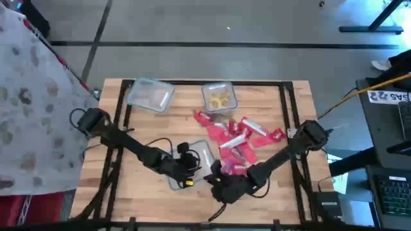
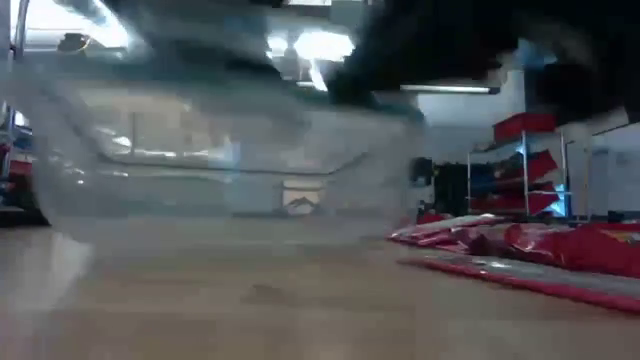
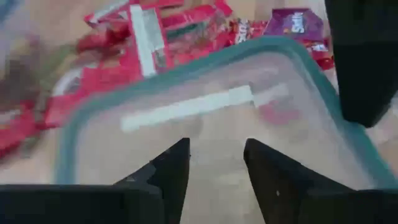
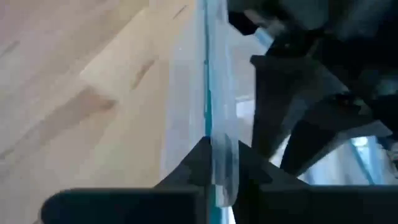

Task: Sort candy
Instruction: Open the rectangular transparent bin

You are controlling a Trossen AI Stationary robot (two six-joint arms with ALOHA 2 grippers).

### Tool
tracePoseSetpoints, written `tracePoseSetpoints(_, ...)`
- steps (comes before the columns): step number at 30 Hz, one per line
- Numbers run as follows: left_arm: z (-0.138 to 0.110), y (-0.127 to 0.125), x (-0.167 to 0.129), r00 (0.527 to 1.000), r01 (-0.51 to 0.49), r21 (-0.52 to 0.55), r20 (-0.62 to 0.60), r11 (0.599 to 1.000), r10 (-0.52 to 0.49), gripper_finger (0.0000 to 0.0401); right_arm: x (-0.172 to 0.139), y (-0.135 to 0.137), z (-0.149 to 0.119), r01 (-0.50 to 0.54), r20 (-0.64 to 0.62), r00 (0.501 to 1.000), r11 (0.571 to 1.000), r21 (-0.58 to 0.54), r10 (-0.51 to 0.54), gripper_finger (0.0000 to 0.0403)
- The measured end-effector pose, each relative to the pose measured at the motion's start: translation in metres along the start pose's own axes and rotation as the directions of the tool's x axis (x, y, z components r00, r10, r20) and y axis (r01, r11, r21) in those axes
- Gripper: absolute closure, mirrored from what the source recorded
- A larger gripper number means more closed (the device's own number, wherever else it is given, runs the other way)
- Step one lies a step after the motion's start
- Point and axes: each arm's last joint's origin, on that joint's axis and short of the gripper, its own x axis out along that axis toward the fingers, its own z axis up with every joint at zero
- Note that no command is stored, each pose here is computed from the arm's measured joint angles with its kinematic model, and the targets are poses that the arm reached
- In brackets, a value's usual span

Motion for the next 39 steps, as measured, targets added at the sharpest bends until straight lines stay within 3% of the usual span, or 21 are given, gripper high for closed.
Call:
tracePoseSetpoints(7,0.001,0.008,-0.007,0.998,-0.065,-0.004,-0.011,0.998,0.065,0.0258,-0.003,-0.016,0.019,-0.017,0.031,0.999,1.0,0.025,0.016,0.0396)
tracePoseSetpoints(21,-0.017,0.01,-0.002,0.995,-0.094,-0.066,-0.05,0.993,0.091,0.0258,0.042,-0.02,-0.011,-0.255,-0.001,0.965,0.937,0.241,0.263,0.0363)
tracePoseSetpoints(26,-0.016,0.01,-0.001,0.995,-0.095,-0.03,-0.046,0.995,0.093,0.0258,0.034,-0.026,-0.009,-0.273,-0.009,0.958,0.924,0.269,0.286,0.0316)
tracePoseSetpoints(31,-0.007,0.008,-0.005,0.995,-0.096,-0.027,-0.041,0.995,0.094,0.0258,0.005,-0.046,0.0,-0.278,-0.049,0.949,0.901,0.331,0.311,0.0253)
tracePoseSetpoints(33,-0.002,0.006,-0.01,0.994,-0.099,-0.028,-0.057,0.995,0.097,0.0258,-0.004,-0.049,-0.009,-0.225,-0.164,0.937,0.893,0.389,0.308,0.0238)
tracePoseSetpoints(37,0.003,0.005,-0.02,0.985,-0.097,-0.102,-0.154,0.99,0.081,0.0258,-0.013,-0.062,-0.038,0.079,-0.454,0.878,0.889,0.451,0.153,0.0234)
tracePoseSetpoints(39,0.002,0.008,-0.02,0.974,-0.095,-0.162,-0.22,0.982,0.058,0.0258,-0.008,-0.067,-0.049,0.151,-0.511,0.848,0.86,0.487,0.14,0.0238)
